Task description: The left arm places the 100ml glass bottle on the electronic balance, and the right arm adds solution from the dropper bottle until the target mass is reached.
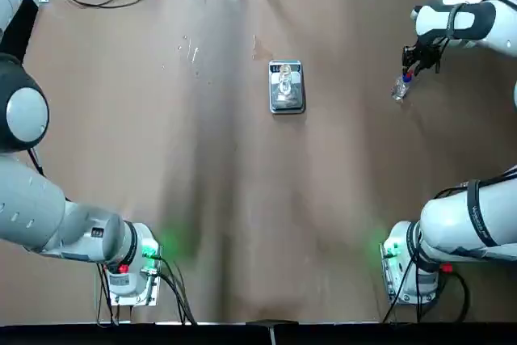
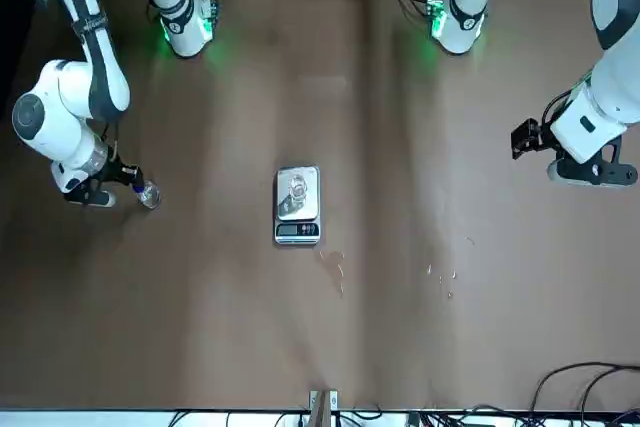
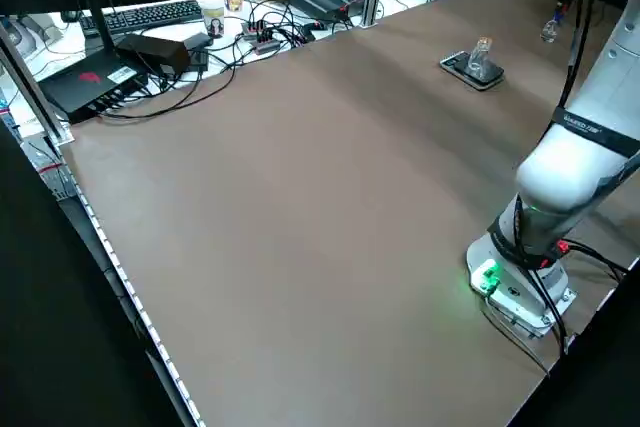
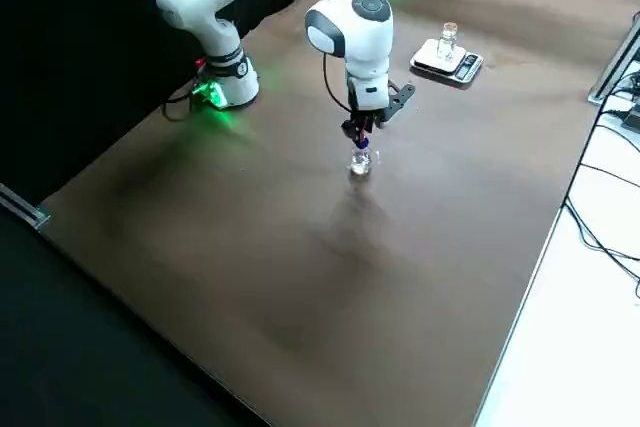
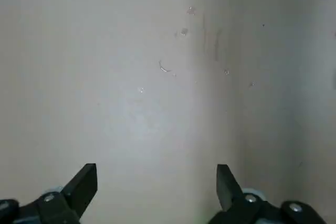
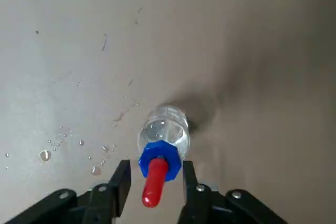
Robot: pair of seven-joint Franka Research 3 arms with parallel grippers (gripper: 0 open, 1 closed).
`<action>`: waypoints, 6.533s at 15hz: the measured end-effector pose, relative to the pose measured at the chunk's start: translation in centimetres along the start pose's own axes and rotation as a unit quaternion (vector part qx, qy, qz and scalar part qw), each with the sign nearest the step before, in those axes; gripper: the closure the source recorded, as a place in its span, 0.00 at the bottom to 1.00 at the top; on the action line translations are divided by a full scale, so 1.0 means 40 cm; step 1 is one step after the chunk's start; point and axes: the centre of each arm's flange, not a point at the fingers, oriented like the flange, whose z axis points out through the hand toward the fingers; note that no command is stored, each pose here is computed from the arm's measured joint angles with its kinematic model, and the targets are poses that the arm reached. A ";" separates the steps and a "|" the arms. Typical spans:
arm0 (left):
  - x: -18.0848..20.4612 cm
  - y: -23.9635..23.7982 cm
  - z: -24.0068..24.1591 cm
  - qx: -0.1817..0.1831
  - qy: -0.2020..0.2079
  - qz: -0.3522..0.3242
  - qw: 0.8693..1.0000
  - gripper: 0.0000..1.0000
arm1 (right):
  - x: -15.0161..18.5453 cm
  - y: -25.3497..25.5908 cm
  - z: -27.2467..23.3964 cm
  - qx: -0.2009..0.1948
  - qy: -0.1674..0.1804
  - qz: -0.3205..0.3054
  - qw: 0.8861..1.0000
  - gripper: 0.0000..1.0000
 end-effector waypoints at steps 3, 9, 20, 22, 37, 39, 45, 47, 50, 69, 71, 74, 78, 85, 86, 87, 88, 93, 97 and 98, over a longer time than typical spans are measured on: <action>0.001 0.000 0.000 0.000 0.000 0.000 1.000 0.00 | 0.001 0.006 -0.002 0.000 0.001 0.002 1.000 0.54; 0.002 0.001 0.001 0.000 0.001 0.000 1.000 0.00 | 0.010 0.005 -0.025 0.000 -0.002 0.002 1.000 0.59; 0.007 0.003 0.009 0.000 0.000 0.001 1.000 0.00 | 0.012 0.000 -0.030 0.001 -0.003 0.000 1.000 0.68; 0.008 0.003 0.011 0.000 -0.001 0.001 1.000 0.00 | 0.011 0.000 -0.029 0.001 -0.004 0.000 1.000 0.68; 0.018 0.003 0.018 0.000 0.004 0.001 1.000 0.00 | 0.006 0.000 -0.017 0.001 -0.013 0.000 1.000 0.77; 0.018 0.003 0.019 0.000 0.004 0.001 1.000 0.00 | 0.006 0.000 -0.016 0.001 -0.013 0.000 1.000 0.80; 0.018 0.003 0.019 0.000 0.005 0.001 1.000 0.00 | 0.005 0.001 -0.015 0.001 -0.015 0.001 1.000 0.96; 0.018 0.003 0.019 0.000 0.005 0.001 1.000 0.00 | 0.005 0.001 -0.015 0.001 -0.015 0.001 1.000 0.96; 0.018 0.003 0.019 0.000 0.005 0.001 1.000 0.00 | 0.005 0.001 -0.014 0.001 -0.015 0.001 1.000 0.96; 0.018 0.003 0.019 0.000 0.005 0.001 1.000 0.00 | 0.034 0.006 -0.079 0.002 -0.027 0.002 1.000 0.96; 0.018 0.003 0.019 0.000 0.005 0.001 1.000 0.00 | 0.035 0.006 -0.080 0.002 -0.027 0.002 1.000 0.96; 0.018 0.003 0.019 0.000 0.005 0.001 1.000 0.00 | 0.042 0.006 -0.095 0.002 -0.026 0.002 1.000 0.95; 0.018 0.003 0.019 0.000 0.005 0.001 1.000 0.00 | 0.050 0.006 -0.115 0.002 -0.031 0.002 1.000 0.94; 0.018 0.003 0.019 0.000 0.005 0.001 1.000 0.00 | 0.054 0.006 -0.124 0.002 -0.031 0.002 1.000 0.95; 0.018 0.003 0.019 0.000 0.005 0.001 1.000 0.00 | 0.055 0.006 -0.130 0.002 -0.033 0.002 0.999 0.95; 0.018 0.003 0.019 0.000 0.005 0.001 1.000 0.00 | 0.057 0.006 -0.137 0.002 -0.035 0.002 0.999 0.95; 0.018 0.003 0.019 0.000 0.005 0.001 1.000 0.00 | 0.060 0.006 -0.144 0.002 -0.034 0.002 0.999 0.95; 0.018 0.003 0.019 0.000 0.005 0.001 1.000 0.00 | 0.062 0.005 -0.154 0.002 -0.036 0.002 0.999 0.95; 0.018 0.003 0.019 0.000 0.005 0.001 1.000 0.00 | 0.066 0.005 -0.174 0.003 -0.044 0.001 0.999 0.94; 0.018 0.003 0.019 0.000 0.005 0.001 1.000 0.00 | 0.069 0.005 -0.185 0.003 -0.046 0.001 0.999 0.94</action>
